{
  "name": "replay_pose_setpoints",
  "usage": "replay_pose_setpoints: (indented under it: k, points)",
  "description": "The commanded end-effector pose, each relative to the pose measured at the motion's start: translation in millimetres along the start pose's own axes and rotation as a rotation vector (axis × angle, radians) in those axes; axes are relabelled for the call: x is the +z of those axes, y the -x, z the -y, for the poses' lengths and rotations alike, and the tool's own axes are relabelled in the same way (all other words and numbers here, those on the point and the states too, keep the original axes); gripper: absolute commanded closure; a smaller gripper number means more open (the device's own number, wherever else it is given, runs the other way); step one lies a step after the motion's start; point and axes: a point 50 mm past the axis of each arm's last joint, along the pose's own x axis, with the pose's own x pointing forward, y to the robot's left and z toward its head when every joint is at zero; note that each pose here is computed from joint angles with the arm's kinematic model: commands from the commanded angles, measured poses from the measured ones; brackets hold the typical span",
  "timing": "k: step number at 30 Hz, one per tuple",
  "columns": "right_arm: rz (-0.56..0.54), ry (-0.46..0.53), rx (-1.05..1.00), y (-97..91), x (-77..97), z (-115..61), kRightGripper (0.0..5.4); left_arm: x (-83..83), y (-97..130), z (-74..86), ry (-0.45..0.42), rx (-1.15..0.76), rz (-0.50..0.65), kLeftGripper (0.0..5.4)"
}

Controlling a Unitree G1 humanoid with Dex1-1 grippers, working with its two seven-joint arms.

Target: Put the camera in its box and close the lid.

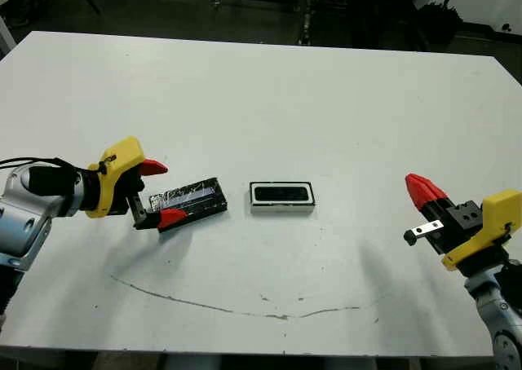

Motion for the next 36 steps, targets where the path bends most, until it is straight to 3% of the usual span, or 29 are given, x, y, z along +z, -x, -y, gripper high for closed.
replay_pose_setpoints:
  k: [1,8,17,22,31,36]
  points:
    - [-0.013,0.012,-0.005,0.5,-1.1,1.1,5.39,0.5,0,-0.1,0.000,-0.009,-0.016,0.00]
    - [-0.018,0.008,-0.002,0.2,-1.5,-0.1,5.39,0.5,0,-0.7,-0.020,0.005,-0.005,0.00]
    - [-0.023,0.021,0.003,-0.9,-3.1,-1.5,5.39,2.4,2,-3.3,0.044,0.043,0.012,0.00]
    - [-0.026,0.012,0.005,-1.2,-3.6,-2.1,5.39,8.6,5,-4.9,0.015,0.061,0.026,0.00]
    - [-0.027,-0.006,0.025,-0.9,-7.6,-3.3,5.39,18.3,11,-3.3,0.104,0.032,0.100,0.00]
    - [-0.034,-0.006,0.022,-0.4,-7.7,-4.8,5.39,26.1,16,-4.5,0.084,0.024,0.115,0.00]
